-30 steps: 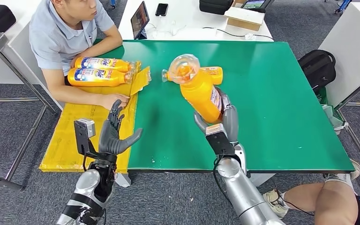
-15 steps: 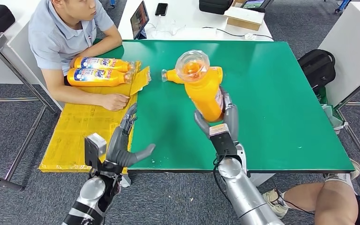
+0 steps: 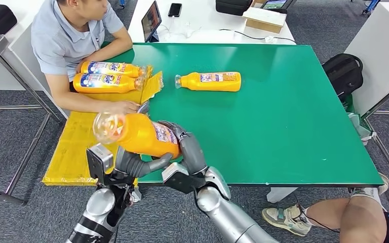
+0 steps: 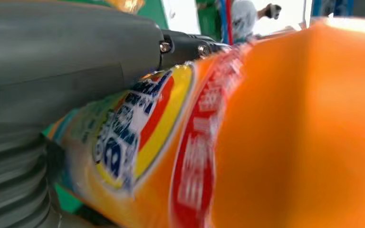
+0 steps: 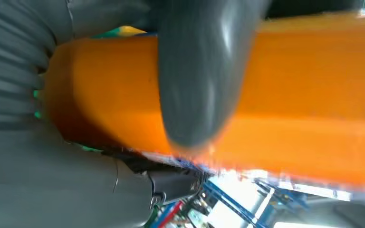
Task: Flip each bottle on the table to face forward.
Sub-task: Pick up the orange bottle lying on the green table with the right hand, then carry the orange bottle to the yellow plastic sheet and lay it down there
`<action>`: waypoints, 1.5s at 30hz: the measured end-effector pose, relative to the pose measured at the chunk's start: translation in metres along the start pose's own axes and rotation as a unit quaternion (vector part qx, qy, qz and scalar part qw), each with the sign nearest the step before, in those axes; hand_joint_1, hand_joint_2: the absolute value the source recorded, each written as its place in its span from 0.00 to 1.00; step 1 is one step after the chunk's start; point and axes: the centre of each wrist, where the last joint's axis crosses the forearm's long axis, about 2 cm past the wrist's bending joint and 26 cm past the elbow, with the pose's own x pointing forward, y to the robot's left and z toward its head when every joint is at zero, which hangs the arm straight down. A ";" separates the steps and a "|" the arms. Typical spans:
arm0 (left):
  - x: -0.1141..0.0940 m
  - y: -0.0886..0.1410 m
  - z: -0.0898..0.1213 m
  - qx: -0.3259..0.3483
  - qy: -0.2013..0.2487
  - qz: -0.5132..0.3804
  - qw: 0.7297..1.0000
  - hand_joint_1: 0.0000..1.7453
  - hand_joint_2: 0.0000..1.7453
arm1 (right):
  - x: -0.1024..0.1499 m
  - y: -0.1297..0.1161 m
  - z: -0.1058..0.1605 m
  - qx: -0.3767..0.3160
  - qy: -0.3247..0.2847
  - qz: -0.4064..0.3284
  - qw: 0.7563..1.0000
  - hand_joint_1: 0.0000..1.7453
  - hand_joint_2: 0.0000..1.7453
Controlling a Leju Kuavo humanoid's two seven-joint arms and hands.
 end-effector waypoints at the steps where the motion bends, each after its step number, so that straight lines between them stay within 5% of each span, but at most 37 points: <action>1: 0.000 0.000 -0.001 -0.002 0.005 0.012 1.000 0.00 1.00 | 0.001 0.003 -0.001 0.001 -0.004 0.007 1.000 1.00 1.00; 15: -0.004 0.001 -0.002 -0.003 0.026 0.056 0.998 0.00 1.00 | 0.004 0.016 -0.012 0.032 -0.018 0.022 0.999 1.00 1.00; 16: -0.004 0.001 -0.002 -0.003 0.026 0.056 0.998 0.06 1.00 | 0.004 0.016 -0.013 0.034 -0.017 0.022 0.999 1.00 1.00; 17: -0.004 0.002 -0.002 -0.003 0.026 0.056 0.998 0.29 1.00 | 0.003 0.016 -0.013 0.035 -0.017 0.023 0.999 0.95 1.00; 19: -0.004 0.002 -0.002 -0.002 0.026 0.056 0.998 0.79 1.00 | 0.002 0.016 -0.013 0.039 -0.015 0.023 0.999 0.46 1.00; 20: -0.005 0.003 -0.002 -0.002 0.027 0.055 0.998 0.97 1.00 | 0.002 0.017 -0.013 0.044 -0.014 0.023 0.999 0.21 0.75; 21: -0.005 0.004 -0.001 0.000 0.027 0.055 0.998 1.00 1.00 | 0.001 0.017 -0.013 0.051 -0.013 0.024 0.998 0.00 0.50; 23: -0.005 0.007 0.000 0.006 0.029 0.057 0.998 1.00 1.00 | -0.002 0.018 -0.013 0.068 -0.011 0.029 0.997 0.00 0.00; 35: -0.003 0.019 -0.005 0.007 0.000 0.146 0.989 1.00 1.00 | 0.006 0.023 0.003 -0.006 -0.035 0.090 0.995 0.00 0.00; 45: 0.004 0.018 -0.012 -0.001 -0.014 0.151 0.988 1.00 1.00 | 0.031 -0.011 0.001 -0.057 -0.129 0.209 0.968 0.00 0.00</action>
